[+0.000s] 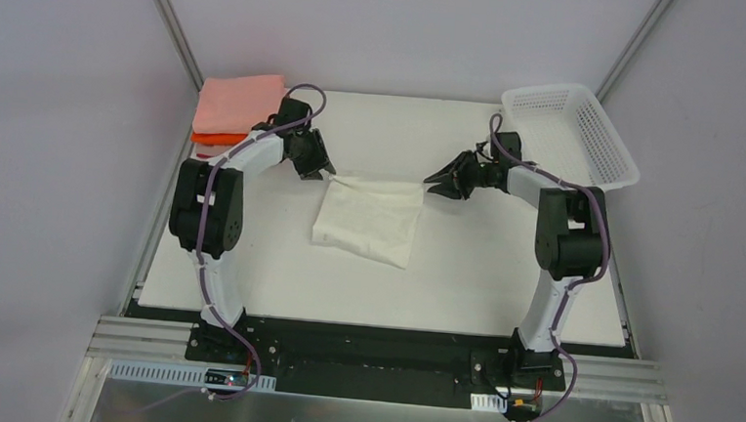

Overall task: Fold and stack the t-shirts
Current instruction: Fold the long partially folded tshirt into a neat square

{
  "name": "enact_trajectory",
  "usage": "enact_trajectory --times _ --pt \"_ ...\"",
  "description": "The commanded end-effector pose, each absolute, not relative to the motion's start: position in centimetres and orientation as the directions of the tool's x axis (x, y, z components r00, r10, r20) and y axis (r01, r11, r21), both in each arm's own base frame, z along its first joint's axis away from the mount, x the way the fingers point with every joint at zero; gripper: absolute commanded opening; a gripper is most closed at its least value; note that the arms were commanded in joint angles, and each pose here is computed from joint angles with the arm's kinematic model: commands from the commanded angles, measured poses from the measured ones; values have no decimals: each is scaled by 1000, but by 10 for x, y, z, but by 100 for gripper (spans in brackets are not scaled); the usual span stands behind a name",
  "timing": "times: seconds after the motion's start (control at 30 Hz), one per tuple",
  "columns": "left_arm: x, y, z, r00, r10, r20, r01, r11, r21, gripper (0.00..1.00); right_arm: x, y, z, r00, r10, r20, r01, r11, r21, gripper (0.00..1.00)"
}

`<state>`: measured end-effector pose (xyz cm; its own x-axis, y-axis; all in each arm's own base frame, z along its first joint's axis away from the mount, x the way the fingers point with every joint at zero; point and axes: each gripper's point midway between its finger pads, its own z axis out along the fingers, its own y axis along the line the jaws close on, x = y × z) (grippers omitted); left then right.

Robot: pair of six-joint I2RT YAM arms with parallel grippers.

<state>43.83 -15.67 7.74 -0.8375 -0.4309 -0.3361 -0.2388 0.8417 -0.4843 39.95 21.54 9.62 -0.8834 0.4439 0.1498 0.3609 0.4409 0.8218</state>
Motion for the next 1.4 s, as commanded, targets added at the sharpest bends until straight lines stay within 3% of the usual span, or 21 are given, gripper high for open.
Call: enact_trajectory --times 0.0,0.1,0.13,0.17,0.53,0.73,0.93,1.13,1.37 --pt "463 -131 100 -780 -453 -431 -243 855 -459 54 440 198 114 -857 512 67 323 430 843 53" --pt "461 -129 122 -759 -458 -463 -225 852 -473 88 440 193 123 -849 528 25 316 469 825 84" --pt "459 -129 132 -748 -462 -476 -216 849 -482 94 439 191 127 -844 536 3 310 483 819 97" --pt "456 -130 139 -742 -466 -481 -212 845 -491 98 436 188 129 -836 548 -10 314 494 811 99" --pt "436 -205 161 -820 -369 -438 -12 776 -631 99 379 246 152 -879 460 -127 163 541 825 99" --pt "459 -231 134 -868 -335 -367 -5 745 -667 99 403 261 140 -884 442 -152 135 553 822 100" --pt "488 -216 92 -850 -361 -384 -78 806 -586 99 438 263 106 -884 454 -112 183 556 811 99" --pt "486 -202 56 -863 -381 -332 -155 824 -544 99 457 261 75 -881 464 -97 219 580 784 99" --pt "484 -193 118 -817 -357 -452 -68 840 -539 99 456 256 115 -880 445 -167 166 617 769 100"
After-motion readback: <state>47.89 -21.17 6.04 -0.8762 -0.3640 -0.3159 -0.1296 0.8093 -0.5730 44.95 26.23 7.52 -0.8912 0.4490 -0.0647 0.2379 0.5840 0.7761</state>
